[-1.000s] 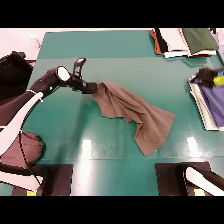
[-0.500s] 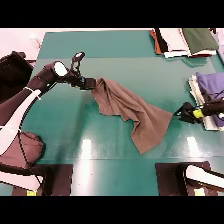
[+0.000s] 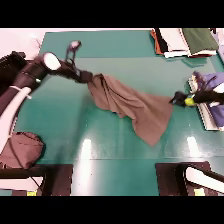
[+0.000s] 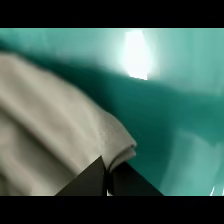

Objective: Fold the shirts.

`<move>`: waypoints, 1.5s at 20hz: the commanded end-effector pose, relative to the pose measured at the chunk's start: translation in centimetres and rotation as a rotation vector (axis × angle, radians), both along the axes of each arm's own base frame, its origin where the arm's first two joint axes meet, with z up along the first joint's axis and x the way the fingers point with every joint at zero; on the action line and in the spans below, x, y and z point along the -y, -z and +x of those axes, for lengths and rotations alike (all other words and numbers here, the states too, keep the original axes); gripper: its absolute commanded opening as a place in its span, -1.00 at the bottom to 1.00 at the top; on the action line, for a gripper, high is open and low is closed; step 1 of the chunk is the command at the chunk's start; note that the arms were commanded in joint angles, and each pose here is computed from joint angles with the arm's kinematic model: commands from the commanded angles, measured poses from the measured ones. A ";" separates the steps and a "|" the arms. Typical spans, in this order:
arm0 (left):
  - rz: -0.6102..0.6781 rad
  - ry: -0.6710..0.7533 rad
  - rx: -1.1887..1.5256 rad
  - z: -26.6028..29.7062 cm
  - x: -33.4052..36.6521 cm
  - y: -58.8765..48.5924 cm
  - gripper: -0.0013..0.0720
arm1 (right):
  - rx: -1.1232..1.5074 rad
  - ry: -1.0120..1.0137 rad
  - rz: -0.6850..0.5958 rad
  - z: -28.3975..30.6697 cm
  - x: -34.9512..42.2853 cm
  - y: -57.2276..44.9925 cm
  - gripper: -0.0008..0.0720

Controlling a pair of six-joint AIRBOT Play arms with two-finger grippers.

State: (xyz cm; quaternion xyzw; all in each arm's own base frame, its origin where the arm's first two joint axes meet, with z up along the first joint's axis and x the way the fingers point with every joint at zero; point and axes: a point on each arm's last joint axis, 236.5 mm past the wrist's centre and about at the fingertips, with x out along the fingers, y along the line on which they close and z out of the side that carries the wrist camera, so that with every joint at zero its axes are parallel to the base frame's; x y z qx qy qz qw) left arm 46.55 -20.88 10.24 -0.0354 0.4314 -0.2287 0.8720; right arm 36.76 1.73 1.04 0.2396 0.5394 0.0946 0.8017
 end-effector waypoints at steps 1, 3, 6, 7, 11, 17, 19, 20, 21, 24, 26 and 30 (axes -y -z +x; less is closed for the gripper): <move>0.086 -0.024 0.300 -1.3 -3.7 -13.3 -0.90 | 0.332 -0.073 -0.105 0.7 -0.3 -14.8 -0.93; 0.060 -0.035 0.506 -5.1 -5.3 -23.1 -0.89 | 0.532 -0.080 -0.180 -1.3 -0.5 -23.7 -0.93; 0.003 -0.032 0.718 -11.9 -7.1 -32.2 -0.90 | 0.733 -0.050 -0.265 -5.6 -0.8 -32.5 -0.93; -0.009 -0.035 0.756 -14.0 -7.7 -33.7 -0.90 | 0.772 -0.034 -0.285 -7.0 -0.9 -34.3 -0.93; -0.002 -0.022 0.748 -17.5 -8.6 -34.2 -0.90 | 0.788 0.012 -0.322 -9.3 -0.2 -36.7 -0.93; 0.088 0.047 0.368 -12.8 -6.3 -20.1 -0.89 | 0.497 -0.025 -0.209 -5.5 1.5 -29.7 -0.93; 0.110 0.084 0.164 -11.8 -5.1 -12.3 -0.89 | 0.368 -0.056 -0.151 -3.7 1.8 -25.7 -0.93; 0.123 0.095 0.072 -11.6 -4.7 -8.5 -0.89 | 0.308 -0.062 -0.124 -2.7 1.8 -23.2 -0.93; 0.141 0.119 -0.014 -11.7 -4.4 -4.6 -0.89 | 0.235 -0.066 -0.116 -2.2 2.1 -20.4 -0.93; 0.195 0.156 -0.146 -11.1 -4.3 3.6 -0.89 | 0.044 -0.040 -0.154 -0.7 3.5 -11.6 -0.93; 0.198 0.131 -0.129 -8.6 -4.0 5.7 -0.89 | 0.008 -0.006 -0.139 1.3 3.6 -8.0 -0.93; 0.153 -0.016 0.075 -2.0 -4.0 4.1 -0.89 | 0.038 0.028 -0.133 5.2 3.3 -6.8 -0.93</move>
